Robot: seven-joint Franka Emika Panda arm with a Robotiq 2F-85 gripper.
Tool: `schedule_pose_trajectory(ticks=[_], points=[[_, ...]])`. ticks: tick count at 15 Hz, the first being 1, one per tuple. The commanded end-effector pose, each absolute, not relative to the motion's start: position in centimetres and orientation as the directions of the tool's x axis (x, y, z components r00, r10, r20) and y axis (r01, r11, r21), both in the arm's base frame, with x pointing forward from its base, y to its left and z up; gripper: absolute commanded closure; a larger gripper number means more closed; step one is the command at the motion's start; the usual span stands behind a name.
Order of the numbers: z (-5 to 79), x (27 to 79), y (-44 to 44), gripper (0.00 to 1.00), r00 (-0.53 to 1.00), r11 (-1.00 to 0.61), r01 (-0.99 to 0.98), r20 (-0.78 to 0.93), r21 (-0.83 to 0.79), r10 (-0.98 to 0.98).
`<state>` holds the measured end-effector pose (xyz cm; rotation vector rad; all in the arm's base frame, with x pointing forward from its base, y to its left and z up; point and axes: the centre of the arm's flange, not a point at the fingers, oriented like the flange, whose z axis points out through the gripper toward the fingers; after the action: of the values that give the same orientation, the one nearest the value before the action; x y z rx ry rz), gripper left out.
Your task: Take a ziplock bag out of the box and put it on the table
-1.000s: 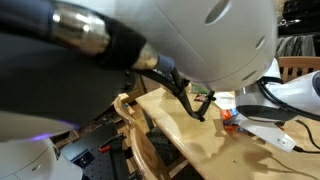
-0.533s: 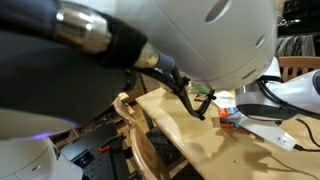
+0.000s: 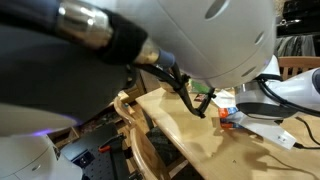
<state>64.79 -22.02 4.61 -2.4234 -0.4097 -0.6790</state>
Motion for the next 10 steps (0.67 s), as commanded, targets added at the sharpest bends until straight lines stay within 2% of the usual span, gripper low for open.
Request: schedule_pose_trajectory(ticks=[1,4,5,6,9,10], points=[[5.6,64.8,-21.5,0.0,0.82,-0.77,0.449,0.552,-0.453,0.153],[5.5,64.9,-20.9,0.0,0.824,-0.769,0.449,0.543,-0.455,0.16],[5.5,64.8,-20.6,0.07,0.821,-0.767,0.457,0.545,-0.45,0.169],[5.5,64.8,-20.3,0.26,0.82,-0.767,0.46,0.546,-0.448,0.173],[5.6,65.0,-19.7,0.51,0.818,-0.764,0.468,0.545,-0.445,0.183],[5.6,65.0,-19.5,0.18,0.817,-0.765,0.47,0.545,-0.441,0.188]])
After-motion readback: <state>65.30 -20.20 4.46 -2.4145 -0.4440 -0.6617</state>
